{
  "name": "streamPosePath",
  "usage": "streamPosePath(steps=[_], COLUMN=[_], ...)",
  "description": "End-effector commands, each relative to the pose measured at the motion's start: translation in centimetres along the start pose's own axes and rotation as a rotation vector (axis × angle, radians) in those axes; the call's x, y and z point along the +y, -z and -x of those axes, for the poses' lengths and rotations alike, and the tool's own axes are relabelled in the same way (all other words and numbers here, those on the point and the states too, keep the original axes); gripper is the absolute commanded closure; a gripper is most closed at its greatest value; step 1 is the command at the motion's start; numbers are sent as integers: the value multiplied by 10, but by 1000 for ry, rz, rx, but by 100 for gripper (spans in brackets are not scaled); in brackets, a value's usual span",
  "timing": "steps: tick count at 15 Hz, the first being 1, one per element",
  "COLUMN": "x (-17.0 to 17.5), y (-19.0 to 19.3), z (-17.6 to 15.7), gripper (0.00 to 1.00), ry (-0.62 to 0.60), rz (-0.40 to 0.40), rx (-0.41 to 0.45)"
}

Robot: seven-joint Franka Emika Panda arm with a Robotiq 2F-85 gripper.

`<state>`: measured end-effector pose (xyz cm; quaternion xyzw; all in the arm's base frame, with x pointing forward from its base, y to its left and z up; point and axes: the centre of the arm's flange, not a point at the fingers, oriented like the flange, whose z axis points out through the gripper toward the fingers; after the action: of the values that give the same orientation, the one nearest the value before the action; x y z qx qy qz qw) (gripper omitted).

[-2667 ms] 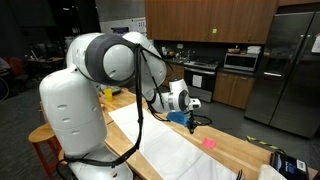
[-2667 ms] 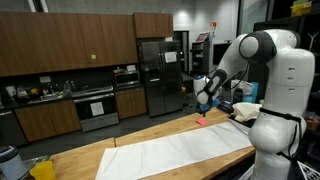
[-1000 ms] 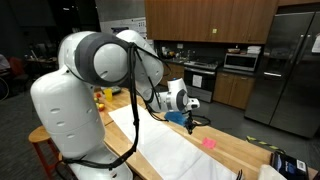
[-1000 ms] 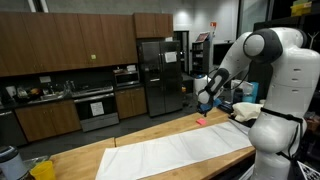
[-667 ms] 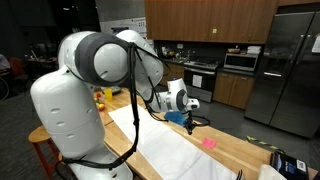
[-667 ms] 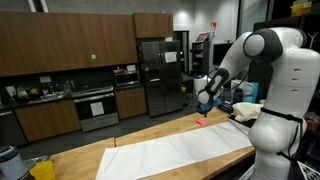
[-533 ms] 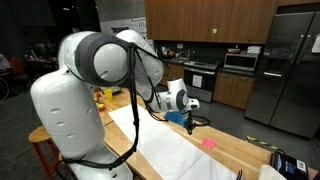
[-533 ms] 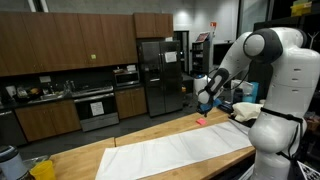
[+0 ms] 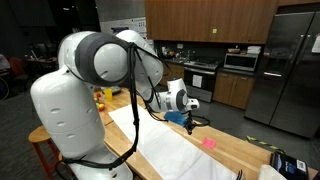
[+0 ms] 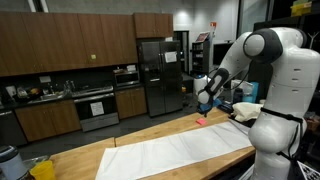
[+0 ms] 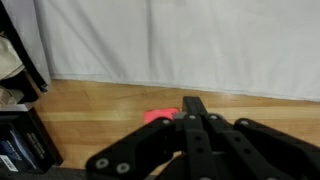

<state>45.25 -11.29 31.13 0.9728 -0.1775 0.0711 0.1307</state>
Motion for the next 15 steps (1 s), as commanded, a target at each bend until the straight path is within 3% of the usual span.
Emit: streamPosePath(steps=[1, 7, 8, 15], x=[-1, -3, -3, -5], y=[0, -1, -1, -3], z=[-1, 1, 2, 2], gripper=[74, 74, 99, 100], ry=[-3, 4, 5, 7], rz=[-12, -7, -7, -6], rx=[-3, -6, -7, -11])
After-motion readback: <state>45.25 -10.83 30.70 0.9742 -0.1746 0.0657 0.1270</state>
